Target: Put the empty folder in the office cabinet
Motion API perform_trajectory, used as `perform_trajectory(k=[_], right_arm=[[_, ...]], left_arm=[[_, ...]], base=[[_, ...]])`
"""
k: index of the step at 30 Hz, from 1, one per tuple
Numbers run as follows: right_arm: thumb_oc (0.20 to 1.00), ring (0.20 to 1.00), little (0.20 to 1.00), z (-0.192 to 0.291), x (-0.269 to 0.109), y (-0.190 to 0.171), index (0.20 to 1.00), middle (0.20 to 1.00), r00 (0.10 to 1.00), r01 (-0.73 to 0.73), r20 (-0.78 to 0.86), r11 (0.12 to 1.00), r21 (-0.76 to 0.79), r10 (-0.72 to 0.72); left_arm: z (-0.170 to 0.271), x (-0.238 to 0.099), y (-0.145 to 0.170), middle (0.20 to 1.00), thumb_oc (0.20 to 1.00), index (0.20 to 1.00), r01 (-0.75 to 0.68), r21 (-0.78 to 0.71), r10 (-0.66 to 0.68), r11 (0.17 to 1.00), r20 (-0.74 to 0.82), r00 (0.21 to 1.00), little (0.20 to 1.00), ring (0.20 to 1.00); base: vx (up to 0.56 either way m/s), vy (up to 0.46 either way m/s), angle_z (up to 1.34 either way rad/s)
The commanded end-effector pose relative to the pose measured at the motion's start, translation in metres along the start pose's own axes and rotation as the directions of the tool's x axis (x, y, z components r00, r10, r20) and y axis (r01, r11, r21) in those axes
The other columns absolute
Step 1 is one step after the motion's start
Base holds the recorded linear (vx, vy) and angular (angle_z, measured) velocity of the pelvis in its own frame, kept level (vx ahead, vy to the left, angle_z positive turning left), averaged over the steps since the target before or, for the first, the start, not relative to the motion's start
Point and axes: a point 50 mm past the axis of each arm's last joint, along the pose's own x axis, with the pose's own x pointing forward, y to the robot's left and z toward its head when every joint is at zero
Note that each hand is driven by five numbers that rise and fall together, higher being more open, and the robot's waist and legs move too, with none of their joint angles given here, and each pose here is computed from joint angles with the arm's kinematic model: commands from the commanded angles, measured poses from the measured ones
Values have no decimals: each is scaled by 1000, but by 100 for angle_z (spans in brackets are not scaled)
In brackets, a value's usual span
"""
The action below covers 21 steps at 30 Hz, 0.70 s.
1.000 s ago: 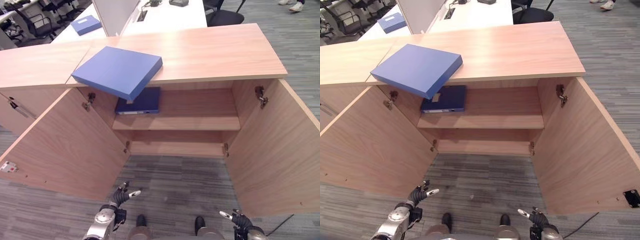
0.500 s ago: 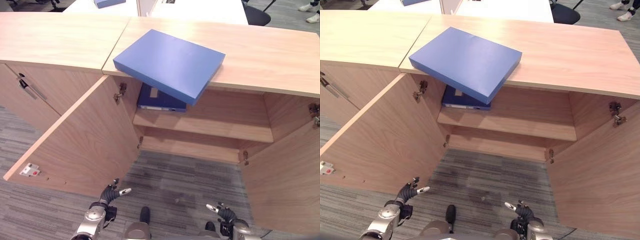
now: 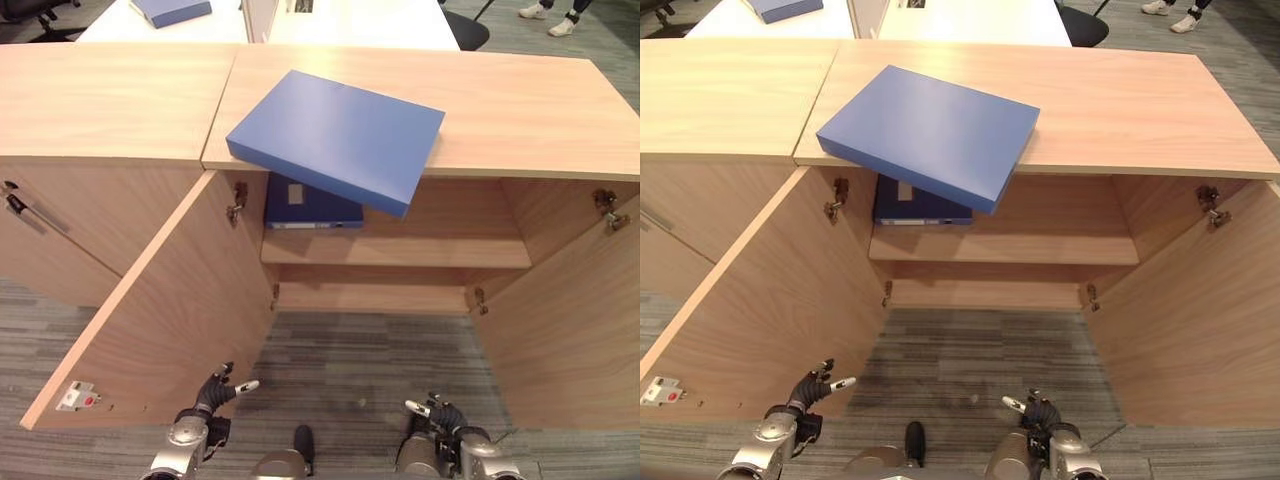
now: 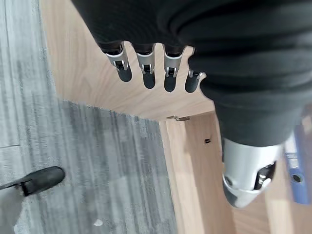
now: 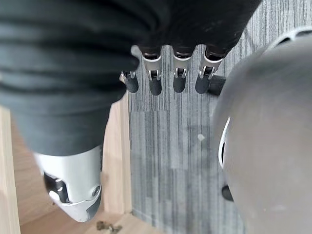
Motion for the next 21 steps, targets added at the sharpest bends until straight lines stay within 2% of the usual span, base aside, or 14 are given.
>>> perform_trajectory(k=[1, 21], right_arm=[[1000, 1000, 1000, 14, -1, -20, 1000, 1000, 998, 50, 50, 998, -27, -49], [1000, 1000, 1000, 4, -10, -58, 1000, 1000, 990, 140, 11, 989, -39, -139]], left_arm=[[18, 4, -1, 1000, 1000, 1000, -9, -8, 10, 1000, 86, 996, 1000, 1000], [18, 4, -19, 1000, 1000, 1000, 39, -83, -32, 996, 86, 996, 1000, 1000]], base=[[120, -59, 19], [82, -182, 0]])
